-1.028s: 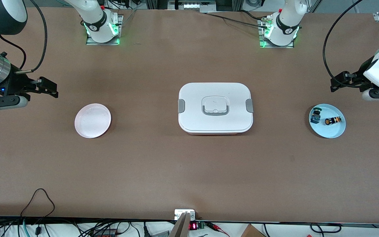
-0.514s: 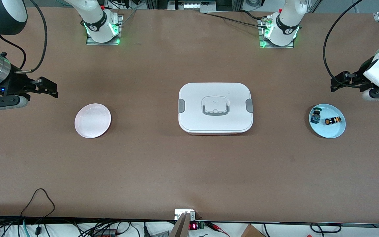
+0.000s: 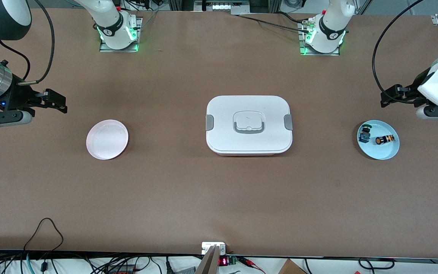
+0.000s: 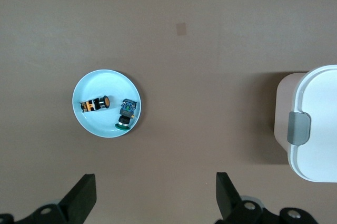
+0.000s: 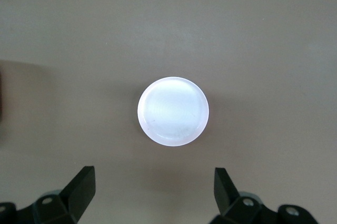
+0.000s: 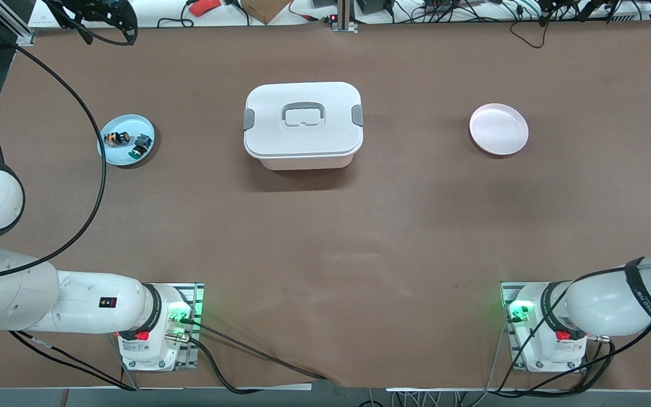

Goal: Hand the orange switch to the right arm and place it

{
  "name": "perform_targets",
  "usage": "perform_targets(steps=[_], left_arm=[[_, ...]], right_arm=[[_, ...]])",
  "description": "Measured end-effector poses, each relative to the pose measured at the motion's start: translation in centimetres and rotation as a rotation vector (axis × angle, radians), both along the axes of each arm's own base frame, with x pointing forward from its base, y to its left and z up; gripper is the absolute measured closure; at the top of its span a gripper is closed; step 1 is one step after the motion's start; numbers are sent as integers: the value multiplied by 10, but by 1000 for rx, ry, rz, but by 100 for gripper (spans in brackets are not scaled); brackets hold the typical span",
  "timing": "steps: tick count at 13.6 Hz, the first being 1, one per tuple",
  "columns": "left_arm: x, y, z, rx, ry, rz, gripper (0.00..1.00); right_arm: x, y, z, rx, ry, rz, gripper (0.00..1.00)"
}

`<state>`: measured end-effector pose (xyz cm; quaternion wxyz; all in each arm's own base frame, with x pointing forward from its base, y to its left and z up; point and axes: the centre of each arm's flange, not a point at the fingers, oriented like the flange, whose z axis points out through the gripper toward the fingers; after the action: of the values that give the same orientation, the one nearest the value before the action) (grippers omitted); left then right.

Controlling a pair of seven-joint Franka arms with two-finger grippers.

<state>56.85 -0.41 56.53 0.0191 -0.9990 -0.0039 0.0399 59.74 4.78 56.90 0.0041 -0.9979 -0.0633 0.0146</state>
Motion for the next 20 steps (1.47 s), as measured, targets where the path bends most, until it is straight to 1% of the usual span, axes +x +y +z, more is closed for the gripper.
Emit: perform_targets(steps=[4,6,9,11,13,15,20], left_arm=[[10,5,-23,4,49,9,0],[15,21,-41,7,83,39,0],[16,69,-67,4,153,119,0],[10,106,-87,-4,216,184,0],[5,146,-112,-14,263,253,0],[6,178,-141,-22,280,295,0],[24,208,-224,-20,255,324,0]], right_arm=[[0,0,0,0,0,0,0],[0,0,0,0,0,0,0],[0,0,0,0,0,0,0],[0,0,0,0,0,0,0],[0,0,0,0,0,-1,0],[0,0,0,0,0,-1,0],[0,-1,0,0,0,-1,0]])
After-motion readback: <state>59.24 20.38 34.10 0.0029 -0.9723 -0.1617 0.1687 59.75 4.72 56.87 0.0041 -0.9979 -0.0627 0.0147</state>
